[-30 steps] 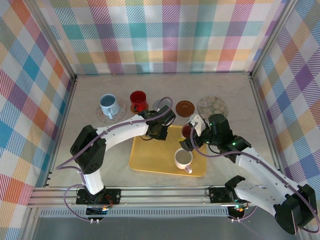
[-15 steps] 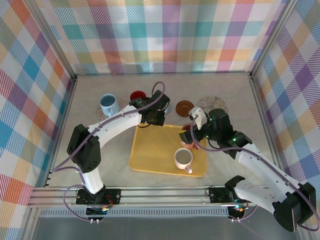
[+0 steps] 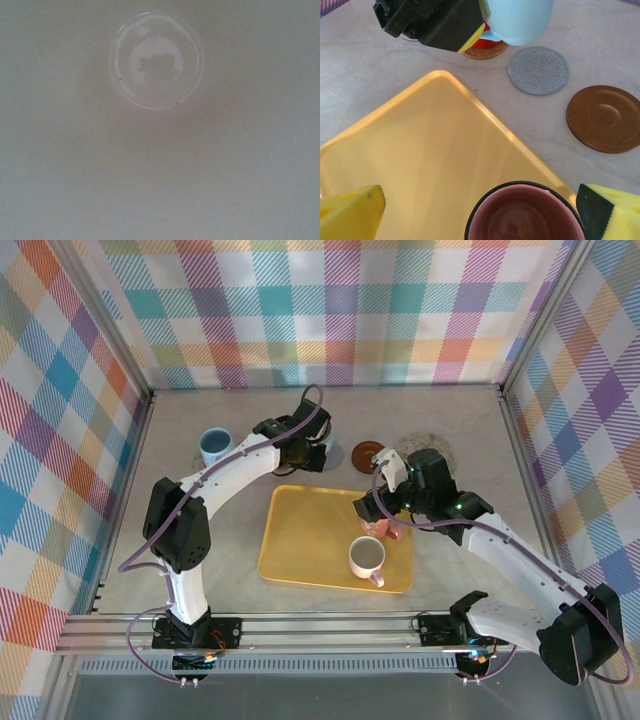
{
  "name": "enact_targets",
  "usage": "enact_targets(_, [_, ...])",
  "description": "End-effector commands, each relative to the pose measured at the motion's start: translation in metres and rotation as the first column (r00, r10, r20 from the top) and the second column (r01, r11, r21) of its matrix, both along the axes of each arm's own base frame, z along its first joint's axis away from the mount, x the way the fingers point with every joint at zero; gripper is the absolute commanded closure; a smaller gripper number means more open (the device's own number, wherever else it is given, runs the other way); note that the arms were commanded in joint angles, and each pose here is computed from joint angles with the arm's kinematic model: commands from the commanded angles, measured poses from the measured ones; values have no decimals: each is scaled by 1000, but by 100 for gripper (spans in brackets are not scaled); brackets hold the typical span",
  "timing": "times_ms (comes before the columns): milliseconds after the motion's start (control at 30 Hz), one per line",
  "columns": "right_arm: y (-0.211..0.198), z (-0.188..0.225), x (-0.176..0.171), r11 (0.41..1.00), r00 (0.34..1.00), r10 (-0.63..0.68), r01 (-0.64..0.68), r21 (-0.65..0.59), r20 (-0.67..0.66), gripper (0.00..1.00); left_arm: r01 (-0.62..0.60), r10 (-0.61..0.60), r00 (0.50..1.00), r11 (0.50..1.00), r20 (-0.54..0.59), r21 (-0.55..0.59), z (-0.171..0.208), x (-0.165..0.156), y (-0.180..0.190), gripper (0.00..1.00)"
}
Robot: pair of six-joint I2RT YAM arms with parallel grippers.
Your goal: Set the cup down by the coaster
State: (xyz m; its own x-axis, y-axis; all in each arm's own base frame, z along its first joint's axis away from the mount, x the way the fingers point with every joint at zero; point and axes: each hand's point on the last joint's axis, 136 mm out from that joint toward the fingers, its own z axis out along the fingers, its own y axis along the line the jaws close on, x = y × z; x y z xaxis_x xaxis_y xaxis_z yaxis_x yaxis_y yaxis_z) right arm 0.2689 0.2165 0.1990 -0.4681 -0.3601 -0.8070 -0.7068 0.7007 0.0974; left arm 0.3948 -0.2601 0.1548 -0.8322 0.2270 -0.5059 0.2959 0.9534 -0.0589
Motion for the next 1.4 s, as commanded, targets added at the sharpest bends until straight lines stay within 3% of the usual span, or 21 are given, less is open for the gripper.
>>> enact_targets(0, [3,6,8,1000,999,-29,29,5,-19,1,46,-41,995,998,87,-51,19,26,-10,100])
enact_targets(500, [8,-12,25,997,993,-79,76,-28,-89,1,128,-126,992,987,27,-98,-18,58,-23,100])
enact_targets(1367, [6,-16,22,997,995,-64,61,-42,-72,1,123,-123,991,992,-54,-3,-72,69,-14,100])
